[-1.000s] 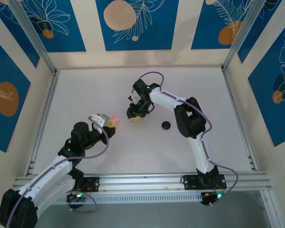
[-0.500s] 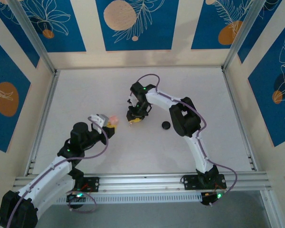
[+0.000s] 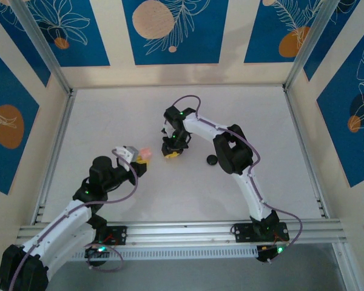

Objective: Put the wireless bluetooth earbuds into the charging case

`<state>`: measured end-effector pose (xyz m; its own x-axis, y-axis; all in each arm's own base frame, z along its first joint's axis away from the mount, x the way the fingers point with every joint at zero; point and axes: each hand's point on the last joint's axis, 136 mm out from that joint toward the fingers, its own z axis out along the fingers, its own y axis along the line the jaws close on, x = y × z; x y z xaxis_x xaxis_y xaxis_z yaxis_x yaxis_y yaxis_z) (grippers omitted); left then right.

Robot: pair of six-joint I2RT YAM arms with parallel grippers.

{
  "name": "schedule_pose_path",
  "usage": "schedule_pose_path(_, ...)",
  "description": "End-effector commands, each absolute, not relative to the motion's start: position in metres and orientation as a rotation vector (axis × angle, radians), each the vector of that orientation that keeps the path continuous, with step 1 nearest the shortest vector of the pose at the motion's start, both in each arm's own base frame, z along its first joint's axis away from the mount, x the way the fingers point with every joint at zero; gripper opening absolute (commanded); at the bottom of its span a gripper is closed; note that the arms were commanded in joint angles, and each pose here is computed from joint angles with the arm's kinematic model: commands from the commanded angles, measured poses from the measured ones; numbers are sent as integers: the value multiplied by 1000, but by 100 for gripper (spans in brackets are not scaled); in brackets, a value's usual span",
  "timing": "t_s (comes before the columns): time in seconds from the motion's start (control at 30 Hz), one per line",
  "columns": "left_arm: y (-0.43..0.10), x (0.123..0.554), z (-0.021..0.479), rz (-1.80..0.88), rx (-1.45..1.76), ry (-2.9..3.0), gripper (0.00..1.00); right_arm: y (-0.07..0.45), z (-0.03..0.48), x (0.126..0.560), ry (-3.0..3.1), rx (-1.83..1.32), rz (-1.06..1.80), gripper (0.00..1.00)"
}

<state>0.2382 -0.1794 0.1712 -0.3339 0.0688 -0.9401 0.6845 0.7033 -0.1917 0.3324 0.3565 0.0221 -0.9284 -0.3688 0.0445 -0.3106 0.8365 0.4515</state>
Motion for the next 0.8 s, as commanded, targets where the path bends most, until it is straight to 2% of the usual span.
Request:
schedule_pose_path(0.0, -180, 235, 174, -732, 611, 1812, 16, 357, 10, 327, -2863, 540, -623, 27)
schedule_pose_path(0.43, -178, 236, 169, -714, 613, 1841, 16, 359, 14, 331, -2885, 570, -648, 13)
schedule_pose_path(0.77, -189, 239, 142, -739, 685, 1864, 14, 356, 53, 336, -3017, 608, -866, 12)
